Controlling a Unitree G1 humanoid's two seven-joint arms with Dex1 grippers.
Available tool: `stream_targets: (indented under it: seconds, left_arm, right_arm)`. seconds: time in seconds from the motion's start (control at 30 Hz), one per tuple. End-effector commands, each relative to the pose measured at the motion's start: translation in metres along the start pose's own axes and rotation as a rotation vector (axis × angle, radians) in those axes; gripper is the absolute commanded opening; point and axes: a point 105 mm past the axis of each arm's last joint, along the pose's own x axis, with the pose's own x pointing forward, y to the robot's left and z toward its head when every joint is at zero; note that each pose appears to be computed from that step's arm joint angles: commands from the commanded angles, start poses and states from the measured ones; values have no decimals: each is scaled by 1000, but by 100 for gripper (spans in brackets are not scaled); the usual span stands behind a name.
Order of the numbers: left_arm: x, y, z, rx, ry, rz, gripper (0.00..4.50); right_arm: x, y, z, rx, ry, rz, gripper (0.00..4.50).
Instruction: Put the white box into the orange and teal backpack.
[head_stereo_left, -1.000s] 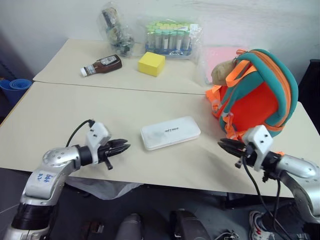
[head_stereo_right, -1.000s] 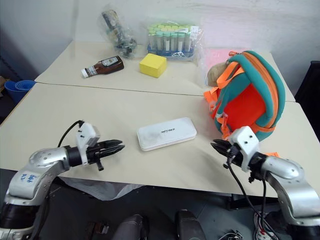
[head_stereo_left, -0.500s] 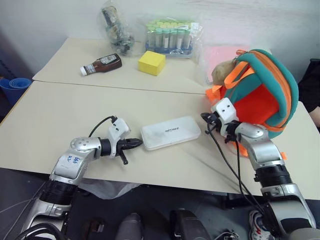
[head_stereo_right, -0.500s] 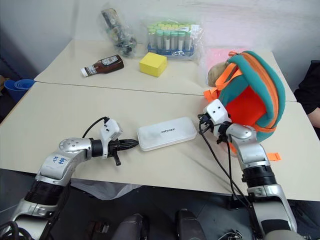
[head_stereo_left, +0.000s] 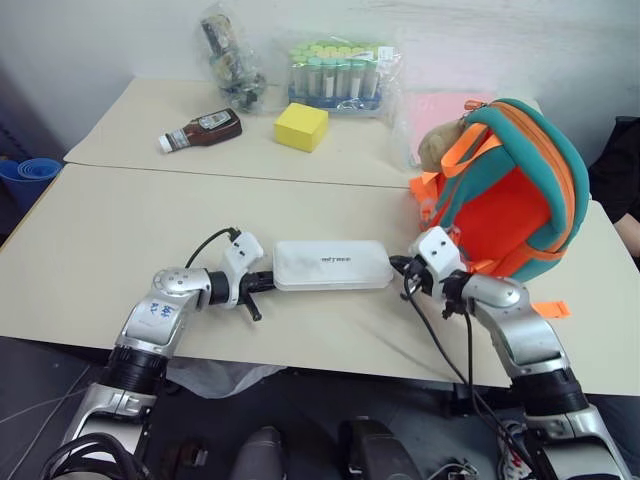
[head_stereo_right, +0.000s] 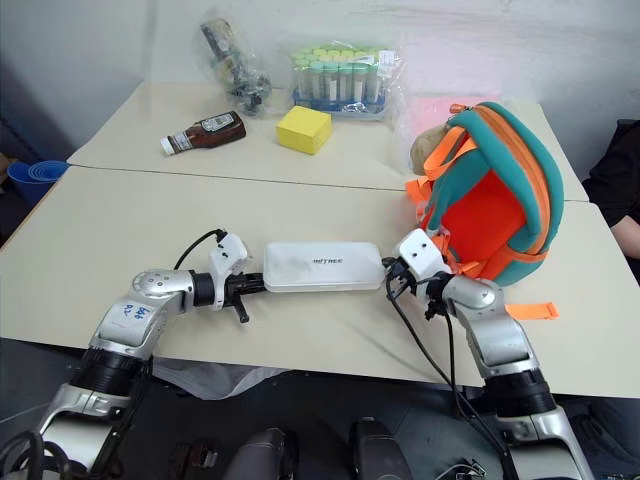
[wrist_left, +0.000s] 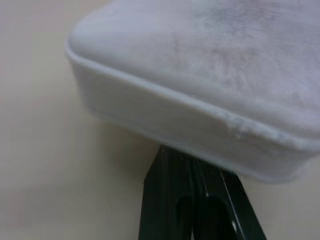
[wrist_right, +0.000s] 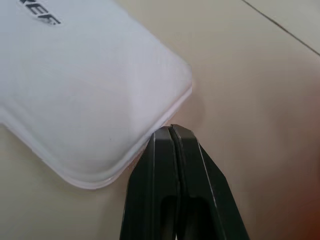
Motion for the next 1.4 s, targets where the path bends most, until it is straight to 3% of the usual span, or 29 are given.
stream_targets:
  seconds: [0.03,0.3,0.47,0.57,0.7,0.83,1.0,1.4]
  left_arm:
    - [-4,11,10,67,-9,9,4]
    - [-24,34,-4,96,74,-11,4]
    - [-33,50,1,-4,70,-10,4]
    - [-35,60,13,-214,33,-29,63]
    - [-34,60,29,-521,-12,-122,182]
    - [-33,56,35,-626,8,-188,316]
    - [-28,50,26,-707,117,-209,448]
    - [11,17,35,-754,183,-376,448]
  right_arm:
    - [-9,6,17,-4,-48,-1,0]
    - [-20,-4,10,16,-18,-67,0]
    - [-20,-11,12,13,-20,-90,0]
    - [-18,-11,13,6,-21,-90,0]
    - [-16,-8,15,-12,-22,-75,0]
    - [-13,-6,17,-36,-24,-63,0]
    - [-8,-4,20,-57,-27,-49,0]
    - [6,7,20,-70,-26,-9,0]
